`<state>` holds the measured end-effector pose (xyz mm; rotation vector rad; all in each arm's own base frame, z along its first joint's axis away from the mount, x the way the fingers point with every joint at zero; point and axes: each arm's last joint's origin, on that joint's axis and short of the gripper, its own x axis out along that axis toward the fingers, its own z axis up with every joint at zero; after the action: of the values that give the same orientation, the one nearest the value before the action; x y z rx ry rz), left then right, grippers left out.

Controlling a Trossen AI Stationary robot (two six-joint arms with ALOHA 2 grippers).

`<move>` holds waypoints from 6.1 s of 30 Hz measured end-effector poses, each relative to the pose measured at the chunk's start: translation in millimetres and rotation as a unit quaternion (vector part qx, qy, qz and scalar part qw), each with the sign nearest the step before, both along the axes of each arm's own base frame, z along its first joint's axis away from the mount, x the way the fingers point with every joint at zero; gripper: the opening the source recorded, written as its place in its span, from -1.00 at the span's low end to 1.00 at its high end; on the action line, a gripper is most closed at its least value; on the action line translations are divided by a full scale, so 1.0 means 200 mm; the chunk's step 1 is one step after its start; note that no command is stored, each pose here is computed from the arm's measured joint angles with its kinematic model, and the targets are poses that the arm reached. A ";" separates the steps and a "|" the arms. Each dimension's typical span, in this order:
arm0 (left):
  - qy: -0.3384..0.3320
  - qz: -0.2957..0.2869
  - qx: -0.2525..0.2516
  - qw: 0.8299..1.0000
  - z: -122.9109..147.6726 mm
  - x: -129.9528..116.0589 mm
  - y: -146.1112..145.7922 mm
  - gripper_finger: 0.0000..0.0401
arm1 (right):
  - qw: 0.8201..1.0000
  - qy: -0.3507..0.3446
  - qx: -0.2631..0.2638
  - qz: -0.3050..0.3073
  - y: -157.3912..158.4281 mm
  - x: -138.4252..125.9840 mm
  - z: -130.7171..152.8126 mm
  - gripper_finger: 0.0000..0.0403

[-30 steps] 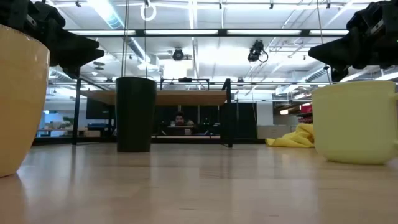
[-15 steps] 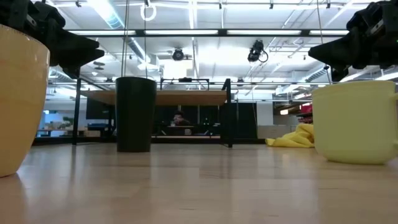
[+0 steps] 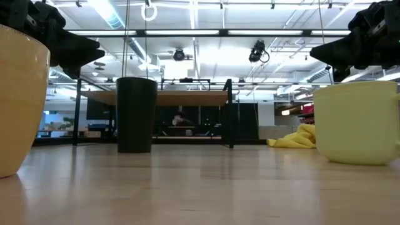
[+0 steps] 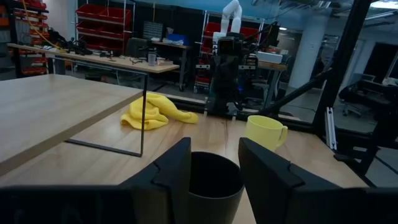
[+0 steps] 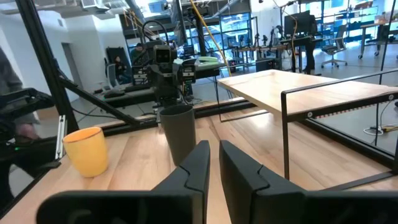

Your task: Stack small to large cups/mugs on shelf

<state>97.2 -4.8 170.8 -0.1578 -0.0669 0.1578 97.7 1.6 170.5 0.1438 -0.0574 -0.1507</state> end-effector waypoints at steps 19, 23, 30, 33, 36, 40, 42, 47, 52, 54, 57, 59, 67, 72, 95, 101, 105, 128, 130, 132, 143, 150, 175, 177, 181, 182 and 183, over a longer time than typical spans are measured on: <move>0.000 0.000 0.000 1.000 0.00 0.00 0.00 -0.30 | 1.000 0.000 0.000 0.000 0.00 0.00 0.00 -0.78; 0.000 0.000 0.000 1.000 0.00 0.00 0.00 -0.30 | 1.000 0.000 0.000 0.000 0.00 0.00 0.00 -0.78; -0.001 0.000 0.000 1.000 0.00 0.00 0.00 -0.26 | 1.000 0.000 0.000 0.000 0.00 0.00 0.00 -0.78; -0.003 0.000 0.000 1.000 0.00 0.00 0.00 -0.27 | 1.000 0.000 0.000 0.000 0.00 0.00 0.00 -0.78; -0.006 0.002 -0.003 1.000 0.01 0.00 0.00 -0.29 | 1.000 0.000 0.000 0.000 0.00 0.00 0.00 -0.78; -0.016 0.002 -0.021 1.000 0.01 0.00 0.00 -0.30 | 1.000 0.000 0.000 0.000 0.00 0.00 0.00 -0.78; -0.020 0.001 -0.041 0.999 0.01 0.00 0.00 -0.29 | 1.000 0.000 0.000 0.000 0.00 0.00 0.00 -0.78; -0.030 -0.004 -0.098 0.995 0.01 0.00 0.00 -0.25 | 0.999 0.006 -0.040 -0.002 0.00 0.00 0.00 -0.78; -0.041 -0.009 -0.154 0.987 0.01 0.00 0.00 -0.24 | 1.000 0.004 -0.029 -0.002 0.00 0.00 0.00 -0.78; -0.047 -0.011 -0.187 0.981 0.02 0.00 0.00 -0.24 | 1.000 0.004 -0.025 -0.002 0.00 0.00 0.00 -0.78; -0.057 -0.016 -0.243 0.968 0.02 0.00 0.00 -0.24 | 1.000 -0.001 -0.003 -0.001 0.00 0.00 0.00 -0.78; -0.059 -0.017 -0.261 0.963 0.02 0.00 0.00 -0.24 | 0.998 -0.018 0.052 0.003 0.00 0.00 0.01 -0.78; -0.062 -0.018 -0.280 0.958 0.02 0.00 0.00 -0.24 | 0.925 -0.141 0.352 0.033 -0.01 -0.01 0.08 -0.78; -0.064 -0.019 -0.294 0.953 0.02 0.00 0.00 -0.25 | 0.862 -0.216 0.458 0.018 -0.02 -0.03 0.12 -0.78; -0.238 -0.033 -0.287 0.928 0.22 -0.06 0.02 -0.35 | 0.805 -0.338 0.488 0.023 -0.04 -0.09 0.27 -0.78; -0.291 -0.029 -0.227 0.929 0.45 -0.14 0.03 -0.39 | 0.862 -0.345 0.364 0.069 -0.03 -0.16 0.55 -0.78; -0.286 -0.020 -0.202 0.937 0.56 -0.16 0.03 -0.38 | 0.897 -0.319 0.292 0.092 -0.01 -0.16 0.77 -0.78; 0.007 0.031 -0.258 0.966 0.65 -0.06 0.02 -0.25 | 0.816 0.405 0.399 -0.105 0.06 0.25 1.07 -0.78; 0.030 0.029 -0.274 0.961 0.63 -0.06 0.01 -0.25 | 0.802 0.437 0.393 -0.113 0.09 0.28 1.03 -0.78; 0.055 0.022 -0.292 0.954 0.60 -0.07 0.01 -0.27 | 0.794 0.461 0.381 -0.108 0.12 0.31 1.00 -0.78; 0.166 0.028 -0.377 0.911 0.49 -0.10 0.00 -0.36 | 0.752 0.557 0.314 -0.158 0.35 0.45 0.83 -0.78; 0.230 0.041 -0.390 0.891 0.44 -0.07 -0.01 -0.31 | 0.727 0.603 0.269 -0.188 0.45 0.56 0.70 -0.78; 0.270 0.026 -0.385 0.883 0.42 -0.02 -0.03 -0.26 | 0.724 0.541 0.392 -0.173 0.44 0.55 0.28 -0.70; 0.269 0.026 -0.384 0.883 0.42 -0.02 -0.03 -0.27 | 0.720 0.544 0.392 -0.179 0.44 0.54 0.27 -0.65; 0.270 0.026 -0.384 0.883 0.42 -0.02 -0.03 -0.30 | 0.711 0.559 0.378 -0.197 0.44 0.53 0.25 -0.57; 0.270 0.026 -0.384 0.883 0.42 -0.02 -0.03 -0.30 | 0.711 0.559 0.378 -0.198 0.44 0.54 0.25 -0.55; 0.270 0.026 -0.384 0.882 0.42 -0.02 -0.03 -0.30 | 0.711 0.559 0.378 -0.198 0.44 0.54 0.24 -0.54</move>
<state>92.6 -9.9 255.0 -0.9026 0.5613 0.2729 206.0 89.7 219.3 0.8503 1.2341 -0.6756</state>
